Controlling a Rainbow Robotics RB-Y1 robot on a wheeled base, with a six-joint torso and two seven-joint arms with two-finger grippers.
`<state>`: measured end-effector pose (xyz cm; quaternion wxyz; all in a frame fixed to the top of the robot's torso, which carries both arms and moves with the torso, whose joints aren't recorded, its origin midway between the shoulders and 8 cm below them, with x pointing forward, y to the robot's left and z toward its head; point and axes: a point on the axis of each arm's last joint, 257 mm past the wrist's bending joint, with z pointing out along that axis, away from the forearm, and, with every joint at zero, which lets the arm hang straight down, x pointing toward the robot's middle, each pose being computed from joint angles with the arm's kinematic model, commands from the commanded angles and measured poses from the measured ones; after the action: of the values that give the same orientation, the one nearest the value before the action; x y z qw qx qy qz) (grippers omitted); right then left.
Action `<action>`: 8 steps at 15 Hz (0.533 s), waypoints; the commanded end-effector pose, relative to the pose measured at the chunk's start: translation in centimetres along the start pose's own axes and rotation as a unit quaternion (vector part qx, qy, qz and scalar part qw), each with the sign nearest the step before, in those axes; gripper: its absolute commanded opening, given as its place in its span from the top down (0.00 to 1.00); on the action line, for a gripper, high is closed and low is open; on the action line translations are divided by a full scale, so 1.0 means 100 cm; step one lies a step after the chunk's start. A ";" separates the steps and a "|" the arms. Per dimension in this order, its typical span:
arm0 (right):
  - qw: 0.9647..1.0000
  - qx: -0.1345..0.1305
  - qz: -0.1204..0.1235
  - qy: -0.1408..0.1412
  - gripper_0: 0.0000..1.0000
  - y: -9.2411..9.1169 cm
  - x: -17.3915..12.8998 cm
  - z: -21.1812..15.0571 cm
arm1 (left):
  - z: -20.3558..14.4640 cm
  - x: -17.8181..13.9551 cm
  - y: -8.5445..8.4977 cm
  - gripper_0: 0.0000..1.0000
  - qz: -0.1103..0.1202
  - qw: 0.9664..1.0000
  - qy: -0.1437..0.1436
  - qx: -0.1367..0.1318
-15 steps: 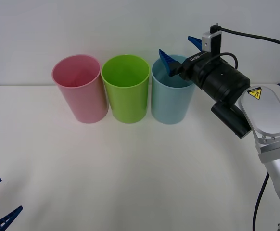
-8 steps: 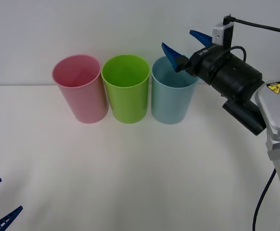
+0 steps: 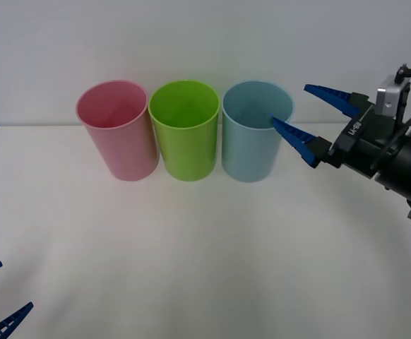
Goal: Put cans in the blue bin and PET bottles in the pink bin and trash in the green bin.
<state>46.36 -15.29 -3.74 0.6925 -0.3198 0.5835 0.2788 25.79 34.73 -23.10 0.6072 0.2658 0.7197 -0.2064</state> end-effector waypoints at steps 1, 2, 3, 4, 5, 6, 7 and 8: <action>0.999 -0.020 -0.003 0.034 0.00 0.026 0.020 -0.038 | 0.000 0.000 0.000 0.00 0.000 1.000 0.000 0.000; 0.999 -0.023 -0.001 0.049 0.00 0.033 0.031 -0.051 | 0.000 0.000 0.000 0.00 0.000 1.000 0.000 0.000; 0.998 -0.024 0.000 0.060 0.00 0.039 0.040 -0.060 | 0.000 0.000 0.000 0.00 0.000 1.000 0.000 0.000; 0.997 -0.022 -0.001 0.072 0.00 0.043 0.050 -0.070 | 0.000 0.000 0.000 0.00 0.000 1.000 0.000 0.000; 0.996 -0.020 -0.011 0.082 0.00 0.046 0.060 -0.079 | 0.000 0.000 0.000 0.00 0.000 1.000 0.000 0.000; 0.996 -0.016 -0.011 0.089 0.00 0.048 0.068 -0.085 | 0.000 0.000 0.000 0.00 0.000 1.000 0.000 0.000; 0.995 -0.014 -0.002 0.100 0.00 0.051 0.079 -0.094 | 0.000 0.000 0.000 0.00 0.000 1.000 0.000 0.000; 0.993 -0.011 0.002 0.114 0.00 0.055 0.091 -0.102 | 0.000 0.000 0.000 0.00 0.000 1.000 0.000 0.000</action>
<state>37.66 -19.18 -13.59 0.6242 -0.3568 0.6482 0.2509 25.79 34.73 -23.10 0.6072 0.2658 0.7197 -0.2064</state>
